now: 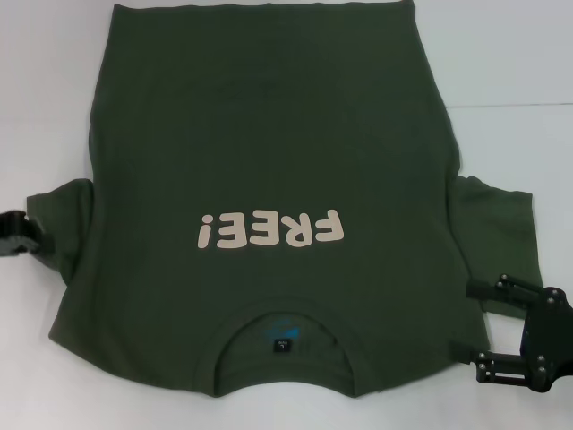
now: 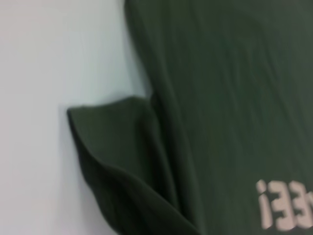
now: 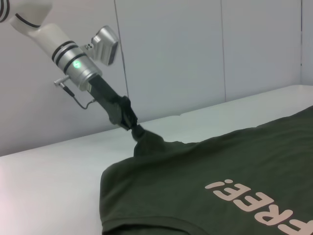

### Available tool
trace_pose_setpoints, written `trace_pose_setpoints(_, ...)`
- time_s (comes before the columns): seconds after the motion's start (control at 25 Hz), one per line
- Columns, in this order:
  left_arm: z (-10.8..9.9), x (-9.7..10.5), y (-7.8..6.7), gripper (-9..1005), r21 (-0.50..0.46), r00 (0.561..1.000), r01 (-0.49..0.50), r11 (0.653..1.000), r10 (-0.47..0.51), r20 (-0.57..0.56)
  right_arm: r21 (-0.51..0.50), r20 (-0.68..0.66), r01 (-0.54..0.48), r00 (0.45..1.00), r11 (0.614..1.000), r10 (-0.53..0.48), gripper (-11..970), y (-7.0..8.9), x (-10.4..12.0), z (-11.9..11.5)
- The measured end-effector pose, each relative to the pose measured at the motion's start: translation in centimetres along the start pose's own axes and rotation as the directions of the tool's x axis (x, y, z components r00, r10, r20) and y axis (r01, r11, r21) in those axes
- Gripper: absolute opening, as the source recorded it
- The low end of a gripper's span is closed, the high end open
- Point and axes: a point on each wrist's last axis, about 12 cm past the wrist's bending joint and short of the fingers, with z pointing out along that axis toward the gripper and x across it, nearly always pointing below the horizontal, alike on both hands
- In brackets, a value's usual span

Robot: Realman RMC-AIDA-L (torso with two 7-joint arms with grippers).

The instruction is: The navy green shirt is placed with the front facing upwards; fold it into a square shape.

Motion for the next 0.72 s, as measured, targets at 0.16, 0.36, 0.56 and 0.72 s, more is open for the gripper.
trace_pose_setpoints(0.16,-1.1,-0.4,0.1,-1,0.047,0.999,0.009,0.999,-0.011,0.049,-0.002,0.002,-0.002,1.0,1.0,0.002,909,0.0,0.0,0.1)
trace_pose_setpoints(0.36,-2.0,-0.9,0.0,-1,0.109,0.994,0.011,0.994,-0.022,0.105,0.0,0.0,-0.002,1.0,1.0,0.002,909,0.0,0.0,0.2)
trace_pose_setpoints(0.56,-3.0,-1.7,0.0,-1,0.104,0.989,0.0,0.995,-0.016,0.15,0.0,0.0,-0.003,1.0,1.0,0.003,908,0.0,0.0,0.2)
trace_pose_setpoints(0.72,-3.2,-2.1,-0.3,-1,0.121,0.986,-0.007,0.993,-0.013,0.165,0.001,0.001,-0.004,1.0,1.0,0.004,908,0.0,0.1,0.2)
